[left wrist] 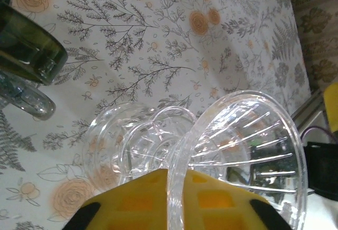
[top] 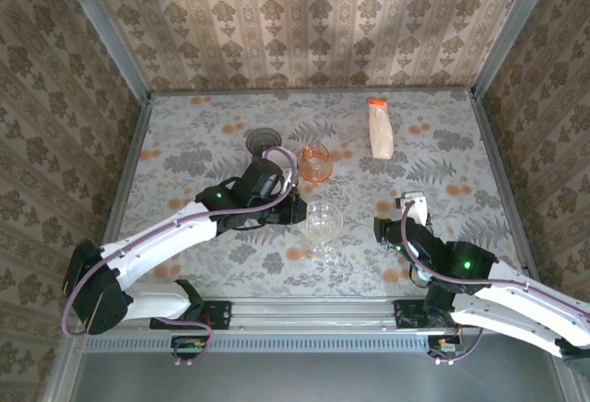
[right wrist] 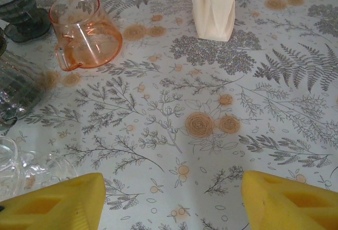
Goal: Place the coffee filter in the dripper
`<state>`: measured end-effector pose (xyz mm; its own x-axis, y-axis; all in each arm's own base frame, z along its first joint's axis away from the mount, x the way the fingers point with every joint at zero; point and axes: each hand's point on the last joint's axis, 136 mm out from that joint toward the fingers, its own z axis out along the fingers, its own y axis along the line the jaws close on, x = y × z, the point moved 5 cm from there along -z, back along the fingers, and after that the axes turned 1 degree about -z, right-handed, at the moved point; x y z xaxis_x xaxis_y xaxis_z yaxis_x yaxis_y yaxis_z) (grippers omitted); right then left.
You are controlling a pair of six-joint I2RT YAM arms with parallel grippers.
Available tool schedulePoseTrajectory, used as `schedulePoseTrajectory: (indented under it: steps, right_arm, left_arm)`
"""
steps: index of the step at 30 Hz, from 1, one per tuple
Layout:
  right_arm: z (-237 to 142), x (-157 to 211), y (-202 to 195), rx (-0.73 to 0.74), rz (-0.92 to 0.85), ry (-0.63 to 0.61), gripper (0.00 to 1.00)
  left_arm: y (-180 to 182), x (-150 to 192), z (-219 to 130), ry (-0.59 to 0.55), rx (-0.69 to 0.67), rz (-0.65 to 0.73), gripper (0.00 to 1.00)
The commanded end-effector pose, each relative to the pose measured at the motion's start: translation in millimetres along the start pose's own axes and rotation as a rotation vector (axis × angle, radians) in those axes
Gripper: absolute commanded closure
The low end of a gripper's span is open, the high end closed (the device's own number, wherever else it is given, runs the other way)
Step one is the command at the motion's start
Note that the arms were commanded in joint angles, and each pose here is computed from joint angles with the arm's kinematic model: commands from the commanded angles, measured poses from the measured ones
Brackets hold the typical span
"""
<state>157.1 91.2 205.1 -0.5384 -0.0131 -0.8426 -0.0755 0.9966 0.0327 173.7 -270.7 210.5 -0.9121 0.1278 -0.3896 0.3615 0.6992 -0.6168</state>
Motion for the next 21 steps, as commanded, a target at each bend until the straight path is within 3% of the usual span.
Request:
schedulePoseTrajectory:
  steps: [1, 7, 8, 15, 21]
  right_arm:
    - [-2, -2, -6, 0.031, 0.013, -0.014, 0.3]
    - [-2, -3, -5, 0.024, 0.016, -0.014, 0.3]
    - [-2, -3, -5, 0.022, 0.017, -0.014, 0.3]
    - [0, -8, 6, -0.013, 0.023, -0.002, 0.29]
    - [12, -34, 20, -0.017, 0.021, 0.036, 0.34]
  left_arm:
    - [1, 3, -3, -0.003, 0.013, 0.001, 0.7]
    - [-5, -5, -18, -0.06, 0.031, 0.012, 0.34]
    - [-7, -8, -22, -0.079, 0.038, 0.015, 0.02]
    - [-28, -36, -74, -0.302, 0.068, 0.072, 0.0]
    - [-1, -50, -111, -0.509, 0.02, 0.015, 0.0]
